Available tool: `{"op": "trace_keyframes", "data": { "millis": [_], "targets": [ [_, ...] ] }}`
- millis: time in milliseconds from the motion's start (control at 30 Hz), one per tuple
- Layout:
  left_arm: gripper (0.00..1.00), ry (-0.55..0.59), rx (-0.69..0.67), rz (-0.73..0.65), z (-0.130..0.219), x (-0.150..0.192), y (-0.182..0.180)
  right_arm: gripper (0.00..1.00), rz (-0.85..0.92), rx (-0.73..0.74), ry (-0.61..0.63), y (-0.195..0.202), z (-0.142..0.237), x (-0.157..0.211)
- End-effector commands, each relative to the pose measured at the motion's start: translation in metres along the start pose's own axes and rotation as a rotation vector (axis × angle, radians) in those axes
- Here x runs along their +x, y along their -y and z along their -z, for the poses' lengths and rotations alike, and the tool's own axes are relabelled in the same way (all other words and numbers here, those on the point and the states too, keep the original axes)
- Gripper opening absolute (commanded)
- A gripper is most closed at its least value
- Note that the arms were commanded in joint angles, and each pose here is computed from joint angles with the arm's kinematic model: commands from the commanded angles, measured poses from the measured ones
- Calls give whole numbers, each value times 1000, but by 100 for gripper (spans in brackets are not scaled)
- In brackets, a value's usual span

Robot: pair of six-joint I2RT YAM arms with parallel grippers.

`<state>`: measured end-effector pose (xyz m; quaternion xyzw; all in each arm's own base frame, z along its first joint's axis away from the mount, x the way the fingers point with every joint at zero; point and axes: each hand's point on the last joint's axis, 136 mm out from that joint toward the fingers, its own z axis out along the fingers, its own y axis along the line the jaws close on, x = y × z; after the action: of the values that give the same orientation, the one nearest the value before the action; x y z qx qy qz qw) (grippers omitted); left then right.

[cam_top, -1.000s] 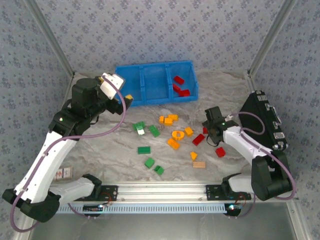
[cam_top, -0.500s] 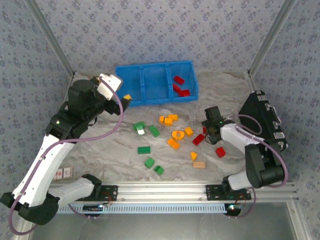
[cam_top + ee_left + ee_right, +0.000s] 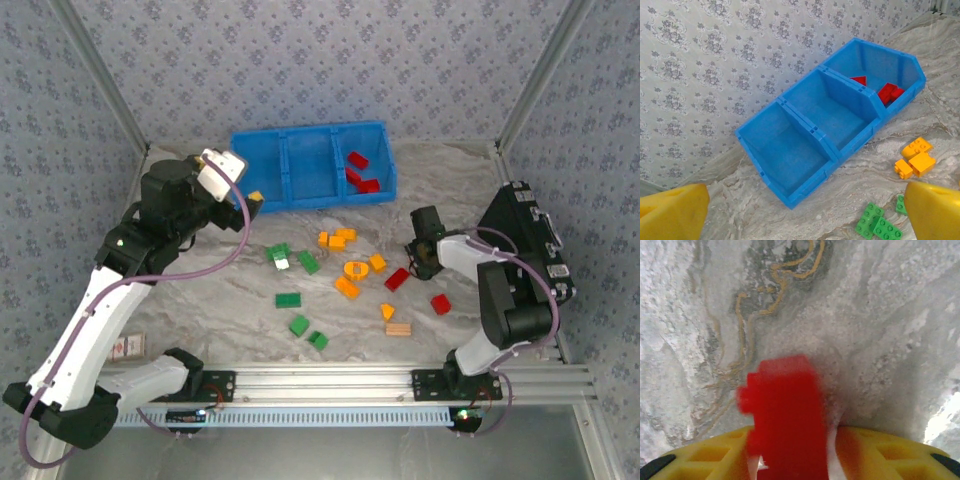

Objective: Sort the legos into containers by color
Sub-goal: Pick up the lego from the middle-right of the table, then place the lego in the container.

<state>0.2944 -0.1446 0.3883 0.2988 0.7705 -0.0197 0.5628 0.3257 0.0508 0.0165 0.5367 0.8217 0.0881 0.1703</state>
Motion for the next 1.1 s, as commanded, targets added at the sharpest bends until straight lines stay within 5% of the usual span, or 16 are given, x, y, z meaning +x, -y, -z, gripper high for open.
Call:
{"op": "trace_keyframes", "data": {
  "millis": [0,367,600,833,1067],
  "targets": [
    [100,25,-12,-8,-5,-6,-3,43,36,11,-88,3,-28,19],
    [100,8,-11,-8,-12,-5,-4,30,212,34,-42,-12,-18,9],
    [100,5,-14,-10,-13,-6,-5,26,566,-12,89,-87,34,-6],
    [100,-5,-22,-13,-15,-3,-7,27,795,-210,171,-187,81,8],
    [100,-18,-24,-19,-19,-1,-9,28,942,-265,198,-250,77,20]
  ]
}}
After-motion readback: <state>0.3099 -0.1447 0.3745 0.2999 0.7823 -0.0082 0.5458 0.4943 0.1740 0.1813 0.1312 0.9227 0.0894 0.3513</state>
